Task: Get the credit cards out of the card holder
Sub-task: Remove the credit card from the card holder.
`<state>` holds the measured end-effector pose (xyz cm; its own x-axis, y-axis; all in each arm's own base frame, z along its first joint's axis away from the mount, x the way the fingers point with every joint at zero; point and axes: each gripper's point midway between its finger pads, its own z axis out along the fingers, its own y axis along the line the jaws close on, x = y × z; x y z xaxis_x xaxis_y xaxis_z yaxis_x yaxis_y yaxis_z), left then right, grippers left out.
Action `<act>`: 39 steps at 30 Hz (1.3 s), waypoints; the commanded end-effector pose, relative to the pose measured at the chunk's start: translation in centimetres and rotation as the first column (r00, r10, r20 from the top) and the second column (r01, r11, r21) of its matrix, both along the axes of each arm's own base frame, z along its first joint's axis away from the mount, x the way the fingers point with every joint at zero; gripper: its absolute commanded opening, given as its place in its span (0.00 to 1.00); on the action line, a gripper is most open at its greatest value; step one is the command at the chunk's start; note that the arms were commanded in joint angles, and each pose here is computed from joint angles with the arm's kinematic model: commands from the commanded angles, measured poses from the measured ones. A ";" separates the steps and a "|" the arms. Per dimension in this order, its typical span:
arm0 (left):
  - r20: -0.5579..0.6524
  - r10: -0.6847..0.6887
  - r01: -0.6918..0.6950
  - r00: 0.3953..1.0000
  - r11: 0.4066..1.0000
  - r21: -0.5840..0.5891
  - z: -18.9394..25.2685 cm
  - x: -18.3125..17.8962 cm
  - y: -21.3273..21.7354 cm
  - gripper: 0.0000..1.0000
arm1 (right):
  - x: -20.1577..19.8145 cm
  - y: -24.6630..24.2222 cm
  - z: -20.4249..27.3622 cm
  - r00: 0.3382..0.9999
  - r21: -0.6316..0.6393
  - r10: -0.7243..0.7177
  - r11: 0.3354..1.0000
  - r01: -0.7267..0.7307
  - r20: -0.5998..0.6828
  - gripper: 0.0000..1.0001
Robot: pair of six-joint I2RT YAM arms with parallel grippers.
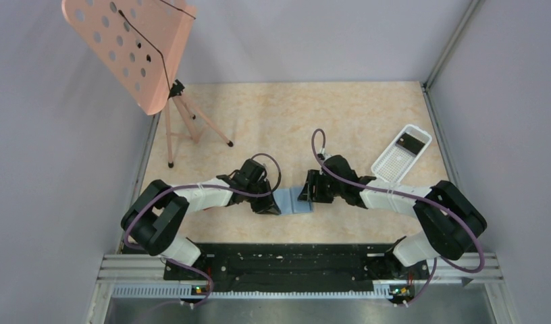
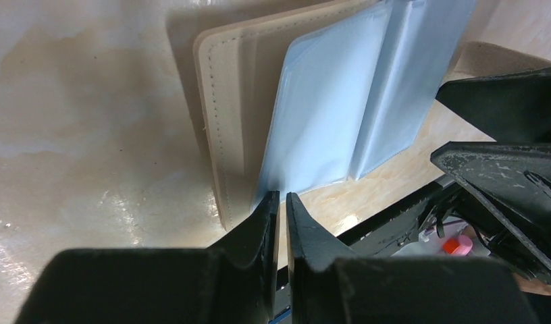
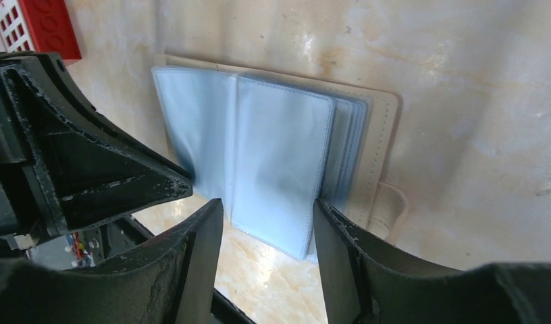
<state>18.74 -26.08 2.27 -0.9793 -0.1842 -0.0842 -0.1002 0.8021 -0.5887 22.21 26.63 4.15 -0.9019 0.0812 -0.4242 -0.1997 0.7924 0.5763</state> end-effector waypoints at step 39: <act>0.447 0.124 -0.096 0.886 0.992 -0.084 12.3 3.1 3.2 0.29 | 1.9 6.9 7.7 0.992 0.252 0.083 0.962 -0.104 0.091 0.55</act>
